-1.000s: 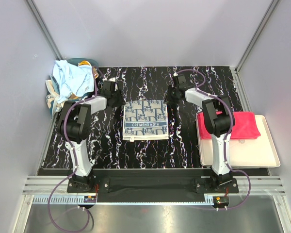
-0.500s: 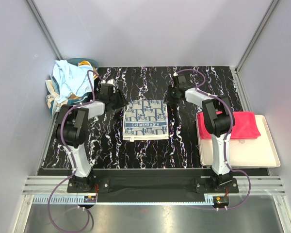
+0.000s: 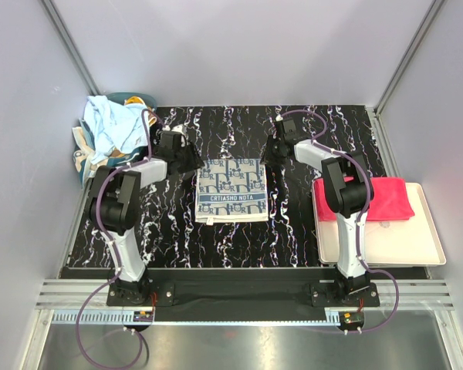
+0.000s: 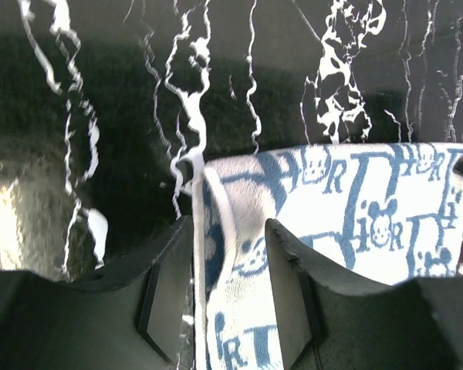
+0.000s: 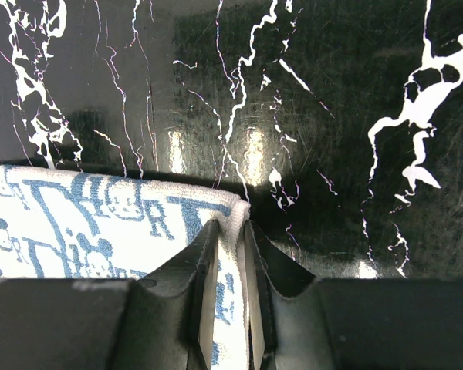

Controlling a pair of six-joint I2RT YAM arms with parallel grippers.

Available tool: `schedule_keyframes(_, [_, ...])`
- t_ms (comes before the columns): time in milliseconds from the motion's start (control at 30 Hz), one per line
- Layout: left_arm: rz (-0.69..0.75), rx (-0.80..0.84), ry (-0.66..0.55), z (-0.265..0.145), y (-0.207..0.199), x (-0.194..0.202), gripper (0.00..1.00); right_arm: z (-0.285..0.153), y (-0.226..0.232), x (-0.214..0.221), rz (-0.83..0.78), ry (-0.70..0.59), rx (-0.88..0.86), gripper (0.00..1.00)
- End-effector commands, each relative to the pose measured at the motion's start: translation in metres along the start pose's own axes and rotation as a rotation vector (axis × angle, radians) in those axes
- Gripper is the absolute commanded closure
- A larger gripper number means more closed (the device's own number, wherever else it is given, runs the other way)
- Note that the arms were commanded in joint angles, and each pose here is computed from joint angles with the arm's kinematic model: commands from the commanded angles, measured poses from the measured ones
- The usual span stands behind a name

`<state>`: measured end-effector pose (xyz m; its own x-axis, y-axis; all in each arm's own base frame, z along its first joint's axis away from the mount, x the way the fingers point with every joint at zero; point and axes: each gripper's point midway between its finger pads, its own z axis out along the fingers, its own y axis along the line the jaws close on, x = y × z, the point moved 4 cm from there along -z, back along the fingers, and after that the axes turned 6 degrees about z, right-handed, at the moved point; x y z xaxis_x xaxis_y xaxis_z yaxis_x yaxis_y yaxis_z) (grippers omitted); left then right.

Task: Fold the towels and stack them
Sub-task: Fold the towel

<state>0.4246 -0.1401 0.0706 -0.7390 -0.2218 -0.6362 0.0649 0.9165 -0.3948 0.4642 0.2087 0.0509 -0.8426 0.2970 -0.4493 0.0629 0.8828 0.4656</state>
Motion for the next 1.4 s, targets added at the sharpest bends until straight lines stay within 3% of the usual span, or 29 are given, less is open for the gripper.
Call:
schedule_keyframes(0, [0.085, -0.051, -0.006, 0.007, -0.003, -0.013, 0.53, -0.004, 0.002, -0.006, -0.027, -0.027, 0.008, 0.73])
schedule_keyframes(533, [0.137, -0.241, 0.050, 0.026, 0.023, -0.008, 0.56, -0.002, 0.001, -0.007, -0.041, -0.024, 0.020, 0.73])
schedule_keyframes(1133, [0.138, -0.190, 0.062, 0.043, 0.020, -0.004, 0.66, 0.007, -0.001, -0.011, -0.071, -0.032, 0.026, 0.73])
schedule_keyframes(1367, [0.139, -0.124, 0.043, 0.045, 0.011, -0.007, 0.77, 0.011, 0.000, -0.010, -0.079, -0.031, 0.011, 0.88])
